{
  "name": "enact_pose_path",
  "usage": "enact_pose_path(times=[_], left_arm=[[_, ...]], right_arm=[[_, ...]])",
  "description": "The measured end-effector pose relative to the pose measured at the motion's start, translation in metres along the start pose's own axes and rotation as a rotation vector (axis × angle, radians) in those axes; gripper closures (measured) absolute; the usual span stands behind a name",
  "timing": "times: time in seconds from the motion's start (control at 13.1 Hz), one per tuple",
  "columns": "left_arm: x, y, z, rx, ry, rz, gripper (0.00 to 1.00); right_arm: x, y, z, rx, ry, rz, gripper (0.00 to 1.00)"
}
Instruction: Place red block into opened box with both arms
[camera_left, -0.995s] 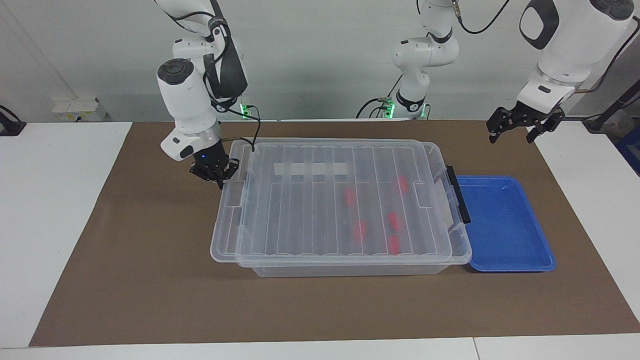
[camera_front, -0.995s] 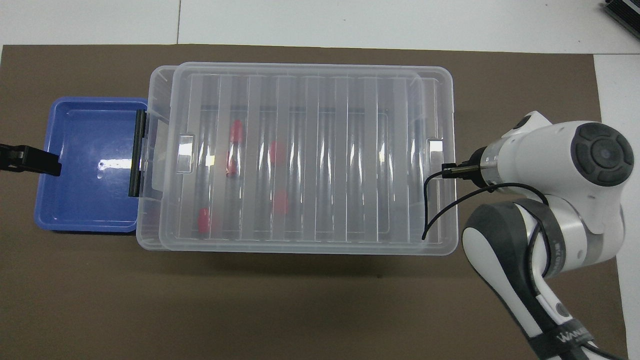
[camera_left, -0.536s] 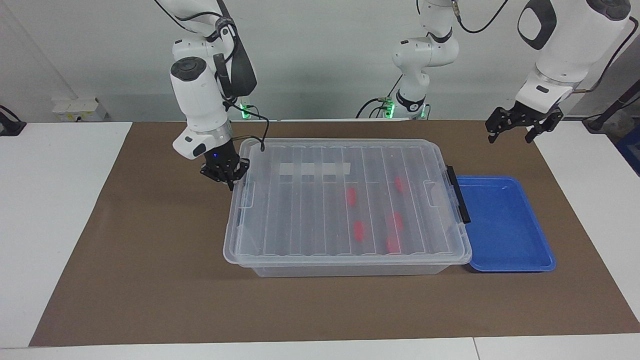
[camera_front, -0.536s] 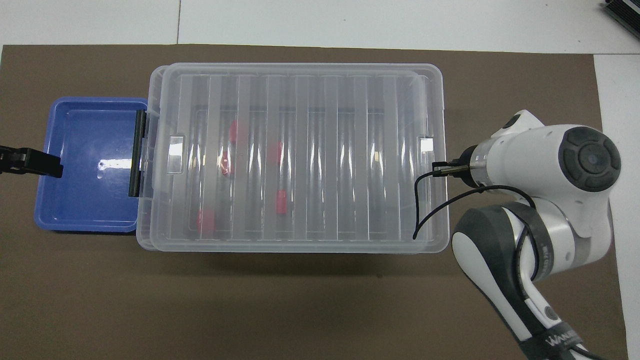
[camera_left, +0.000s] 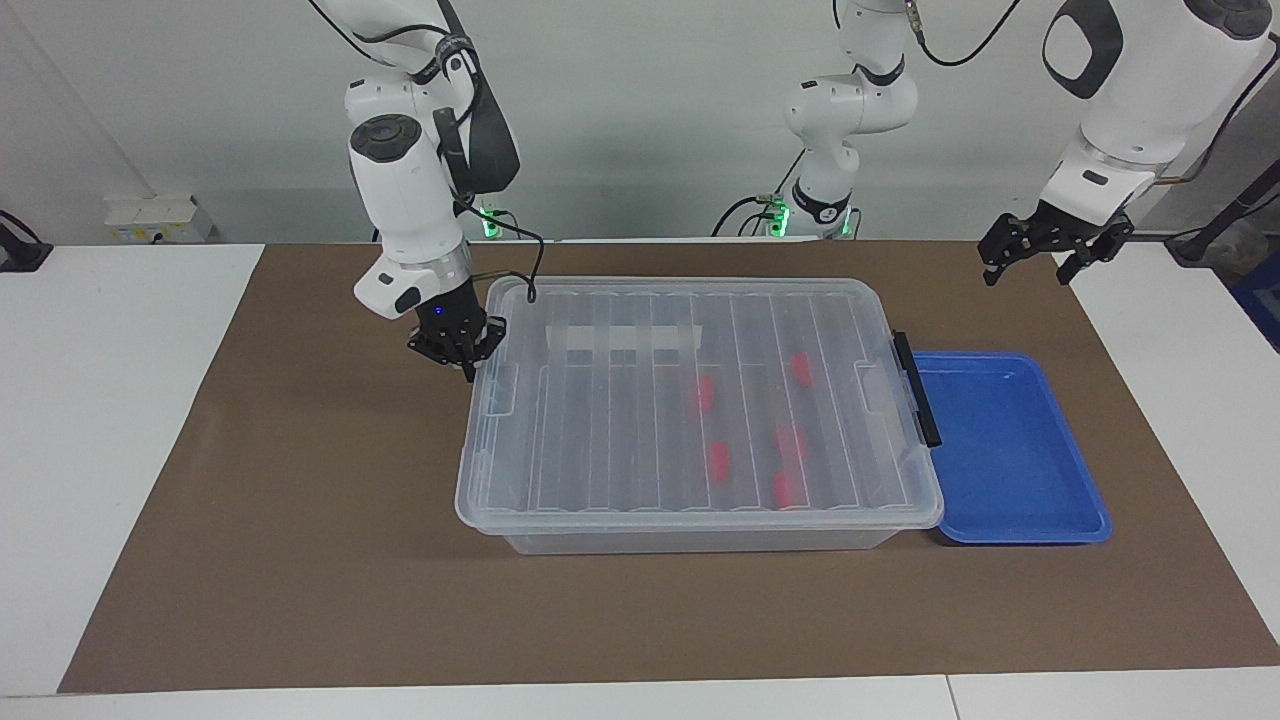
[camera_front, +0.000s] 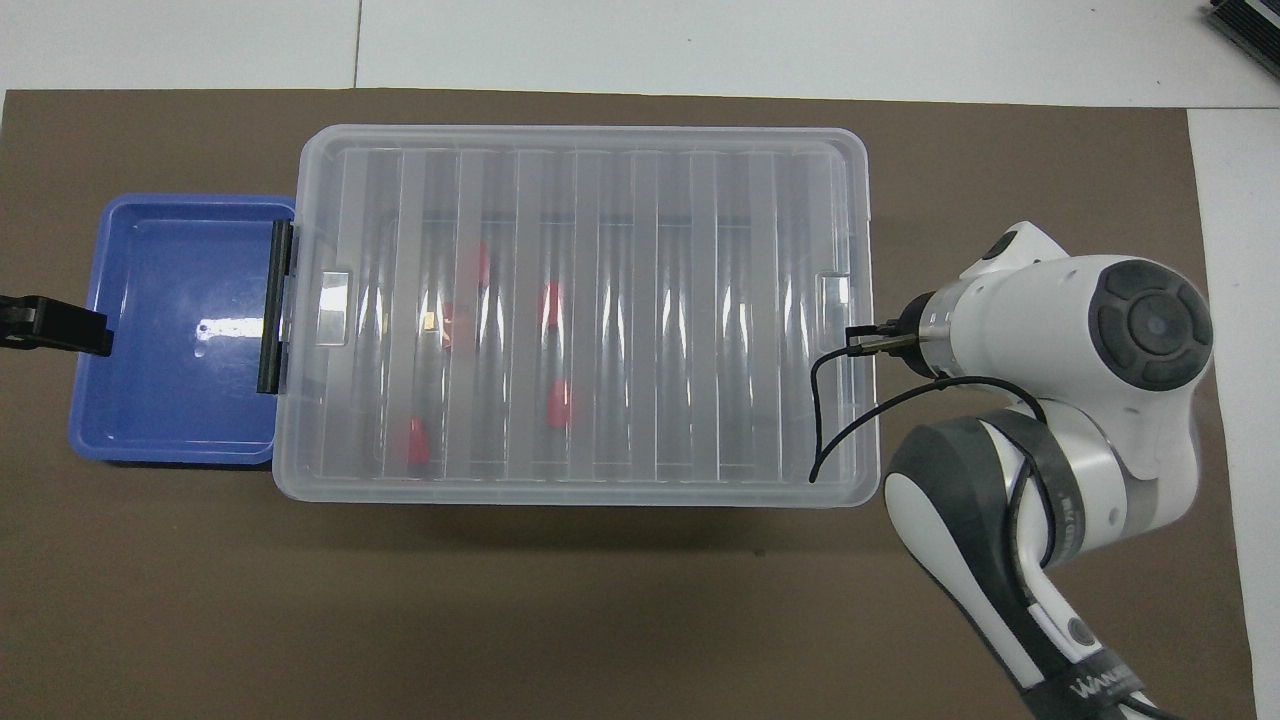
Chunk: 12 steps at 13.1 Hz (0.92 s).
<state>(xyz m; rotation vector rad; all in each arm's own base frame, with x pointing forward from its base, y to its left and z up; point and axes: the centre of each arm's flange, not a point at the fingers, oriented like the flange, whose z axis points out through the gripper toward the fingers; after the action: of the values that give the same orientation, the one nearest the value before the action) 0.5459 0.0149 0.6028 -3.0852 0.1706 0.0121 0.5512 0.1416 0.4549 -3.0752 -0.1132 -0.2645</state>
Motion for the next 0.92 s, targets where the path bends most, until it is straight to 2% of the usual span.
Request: enact_pose_path(times=[0.38, 0.54, 0.77, 0.92], left_arm=[[0.0, 0.0, 0.0, 0.0, 0.0, 0.0, 0.0], [0.0, 0.0, 0.0, 0.0, 0.0, 0.0, 0.0], [0.0, 0.0, 0.0, 0.0, 0.0, 0.0, 0.0], [0.0, 0.0, 0.0, 0.0, 0.0, 0.0, 0.0]], right_arm=[[0.011, 0.02, -0.015, -0.002, 0.021, 0.051, 0.99], [0.013, 0.051, -0.029, -0.016, -0.006, 0.106, 0.81], [0.004, 0.091, -0.052, -0.036, -0.056, 0.179, 0.47], [-0.001, 0.115, -0.069, -0.045, -0.065, 0.224, 0.22]])
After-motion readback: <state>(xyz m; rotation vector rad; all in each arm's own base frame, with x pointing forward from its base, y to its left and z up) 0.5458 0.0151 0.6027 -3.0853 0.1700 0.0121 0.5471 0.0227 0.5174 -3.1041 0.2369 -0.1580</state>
